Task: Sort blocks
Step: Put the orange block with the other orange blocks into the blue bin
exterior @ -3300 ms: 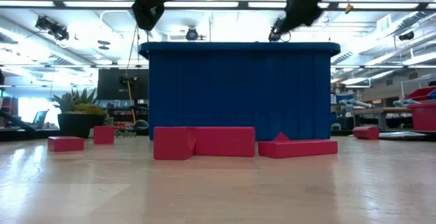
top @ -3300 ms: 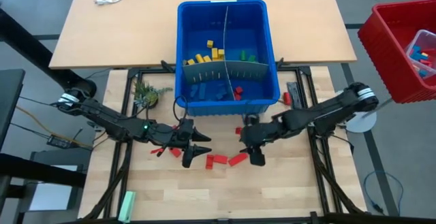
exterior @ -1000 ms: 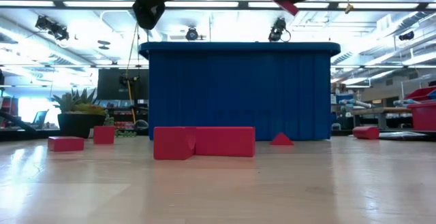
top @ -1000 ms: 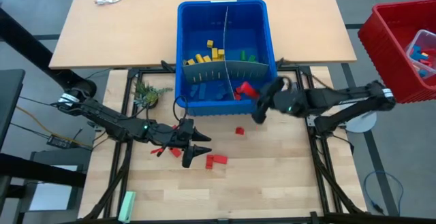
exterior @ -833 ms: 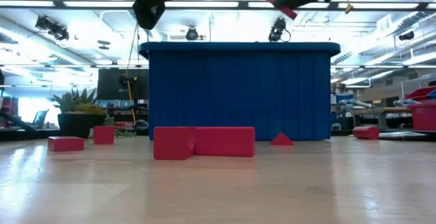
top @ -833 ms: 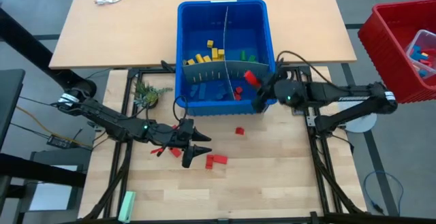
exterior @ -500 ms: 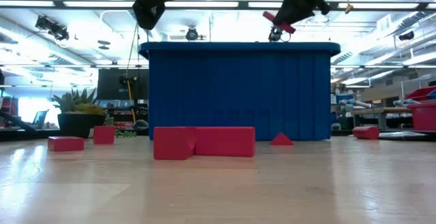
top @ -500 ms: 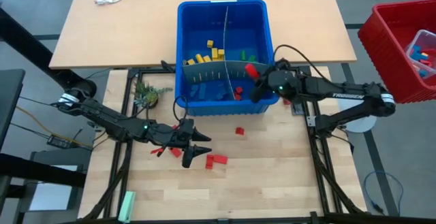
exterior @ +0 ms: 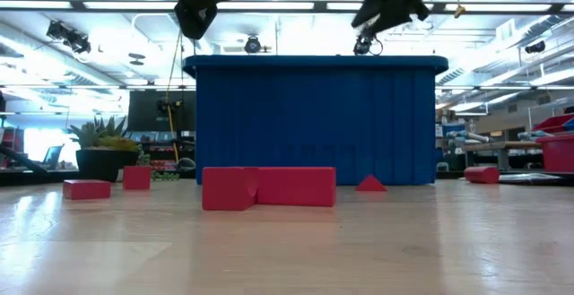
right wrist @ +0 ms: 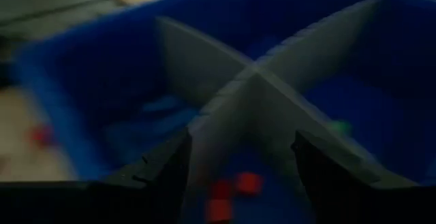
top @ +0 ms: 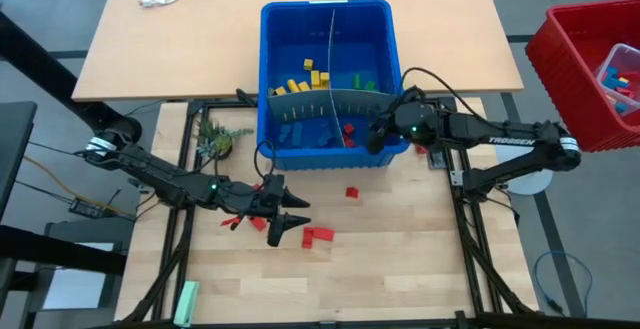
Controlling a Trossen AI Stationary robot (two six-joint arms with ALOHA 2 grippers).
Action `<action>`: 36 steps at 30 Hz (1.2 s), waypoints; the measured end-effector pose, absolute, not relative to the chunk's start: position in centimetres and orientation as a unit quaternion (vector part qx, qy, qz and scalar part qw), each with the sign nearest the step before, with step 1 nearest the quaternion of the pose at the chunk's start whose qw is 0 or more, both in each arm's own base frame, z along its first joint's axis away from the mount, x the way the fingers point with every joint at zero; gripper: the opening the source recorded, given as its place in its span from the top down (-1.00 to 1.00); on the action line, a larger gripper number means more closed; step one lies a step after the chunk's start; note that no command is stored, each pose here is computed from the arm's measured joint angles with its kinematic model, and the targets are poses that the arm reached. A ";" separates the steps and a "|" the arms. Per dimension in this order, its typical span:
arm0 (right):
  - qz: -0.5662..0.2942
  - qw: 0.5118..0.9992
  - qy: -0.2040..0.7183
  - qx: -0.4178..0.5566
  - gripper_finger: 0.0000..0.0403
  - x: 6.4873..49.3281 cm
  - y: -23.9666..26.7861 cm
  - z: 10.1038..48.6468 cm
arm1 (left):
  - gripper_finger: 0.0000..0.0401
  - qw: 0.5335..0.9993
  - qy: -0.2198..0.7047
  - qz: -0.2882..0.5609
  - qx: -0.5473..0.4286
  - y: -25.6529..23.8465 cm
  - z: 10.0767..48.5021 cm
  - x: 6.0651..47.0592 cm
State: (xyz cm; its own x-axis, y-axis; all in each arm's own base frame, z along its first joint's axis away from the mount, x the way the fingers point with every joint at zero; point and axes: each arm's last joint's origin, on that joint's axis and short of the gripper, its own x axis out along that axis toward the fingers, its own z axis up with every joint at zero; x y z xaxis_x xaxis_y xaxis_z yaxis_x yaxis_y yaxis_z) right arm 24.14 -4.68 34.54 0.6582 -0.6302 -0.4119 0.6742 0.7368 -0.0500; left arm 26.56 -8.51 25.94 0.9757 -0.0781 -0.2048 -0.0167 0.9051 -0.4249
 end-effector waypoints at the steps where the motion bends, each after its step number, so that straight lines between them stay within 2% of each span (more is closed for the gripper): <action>1: -0.332 0.919 0.203 0.062 -0.24 24.3 -4.3 34.6 | -0.16 0.970 0.109 -0.016 -0.217 -8.5 25.9 26.6; 6: -0.184 0.959 0.186 0.113 -0.23 25.3 -1.7 35.0 | -0.16 0.970 0.109 -0.016 -0.217 -8.5 25.9 26.6; 10: -0.112 0.970 0.183 0.114 -0.19 26.0 1.0 34.9 | -0.16 0.970 0.108 -0.016 -0.218 -8.5 26.0 26.6; 16: -0.068 0.973 0.197 0.096 -0.16 27.7 4.5 33.5 | -0.16 0.970 0.104 -0.017 -0.219 -8.5 26.0 26.6; 23: -0.041 0.965 0.248 0.072 -0.16 30.7 7.2 29.7 | -0.16 0.970 0.105 -0.017 -0.218 -8.5 26.0 26.6; 27: -0.039 0.957 0.270 0.096 -0.14 32.1 7.9 27.6 | -0.16 0.970 0.107 -0.016 -0.218 -8.5 26.0 26.6; 33: 0.049 0.940 0.313 0.125 -0.14 34.2 9.5 24.2 | -0.16 0.970 0.107 -0.016 -0.218 -8.5 26.0 26.6; 36: 0.062 0.930 0.334 0.141 -0.14 35.2 9.9 22.2 | -0.16 0.970 0.106 -0.017 -0.218 -8.5 26.0 26.6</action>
State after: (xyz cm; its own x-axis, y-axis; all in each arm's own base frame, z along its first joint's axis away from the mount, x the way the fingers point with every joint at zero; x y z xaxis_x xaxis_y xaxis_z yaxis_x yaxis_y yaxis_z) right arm 35.18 9.90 22.20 0.7690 0.2090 -0.6042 -0.0199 0.9524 0.3041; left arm 26.58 -8.52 26.01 0.9771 -0.0790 -0.1978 -0.0134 0.9040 -0.4273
